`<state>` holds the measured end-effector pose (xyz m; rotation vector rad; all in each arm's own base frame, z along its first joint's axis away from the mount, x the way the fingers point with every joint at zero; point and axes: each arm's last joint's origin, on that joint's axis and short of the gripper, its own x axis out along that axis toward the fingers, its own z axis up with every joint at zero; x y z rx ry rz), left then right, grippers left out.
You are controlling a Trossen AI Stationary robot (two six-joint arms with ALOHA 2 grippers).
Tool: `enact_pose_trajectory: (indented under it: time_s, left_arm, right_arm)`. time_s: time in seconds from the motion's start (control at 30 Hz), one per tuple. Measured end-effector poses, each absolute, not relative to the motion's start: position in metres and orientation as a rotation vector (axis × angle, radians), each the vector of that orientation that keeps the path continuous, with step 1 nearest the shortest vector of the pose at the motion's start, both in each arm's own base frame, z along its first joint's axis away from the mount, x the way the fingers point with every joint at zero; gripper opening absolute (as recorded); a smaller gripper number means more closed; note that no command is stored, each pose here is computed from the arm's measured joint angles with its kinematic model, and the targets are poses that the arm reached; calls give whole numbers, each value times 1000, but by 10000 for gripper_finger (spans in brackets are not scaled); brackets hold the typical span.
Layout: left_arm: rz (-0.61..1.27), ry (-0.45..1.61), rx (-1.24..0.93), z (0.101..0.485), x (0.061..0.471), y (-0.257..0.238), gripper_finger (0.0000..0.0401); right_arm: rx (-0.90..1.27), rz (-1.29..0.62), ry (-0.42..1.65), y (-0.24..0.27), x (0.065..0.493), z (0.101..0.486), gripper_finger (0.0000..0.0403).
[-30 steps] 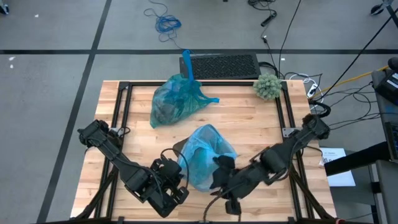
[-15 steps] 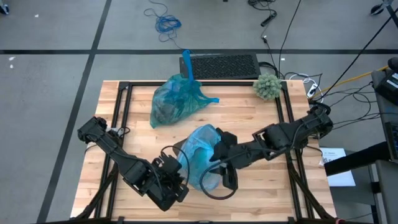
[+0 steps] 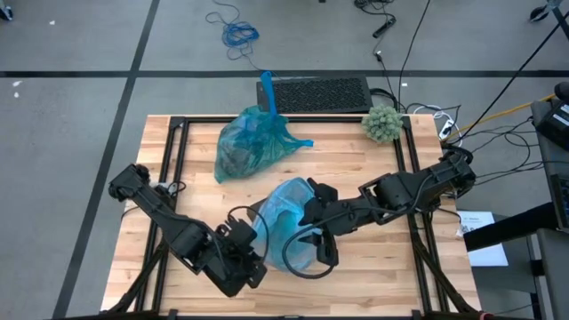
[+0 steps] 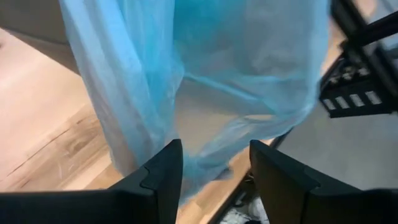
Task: Place trash/remove bag and relplace
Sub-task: Insert the new trash bag into the trash bin
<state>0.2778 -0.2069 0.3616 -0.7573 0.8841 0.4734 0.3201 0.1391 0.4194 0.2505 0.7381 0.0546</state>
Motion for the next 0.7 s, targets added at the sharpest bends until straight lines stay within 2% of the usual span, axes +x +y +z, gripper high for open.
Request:
enact_pose_trajectory:
  time_s: [0.37,0.57,0.7]
  left_arm:
    - [401,816,-781,398,258,-187,181]
    - [555,727,-778,414,248,-144,181]
    - [592,788,-741,412,258,-119,181]
  right_arm:
    - [226,67,742,139,320,419,180]
    - [214,71,740,139,320,419,180]
    - [210,66,739,136,321,419,180]
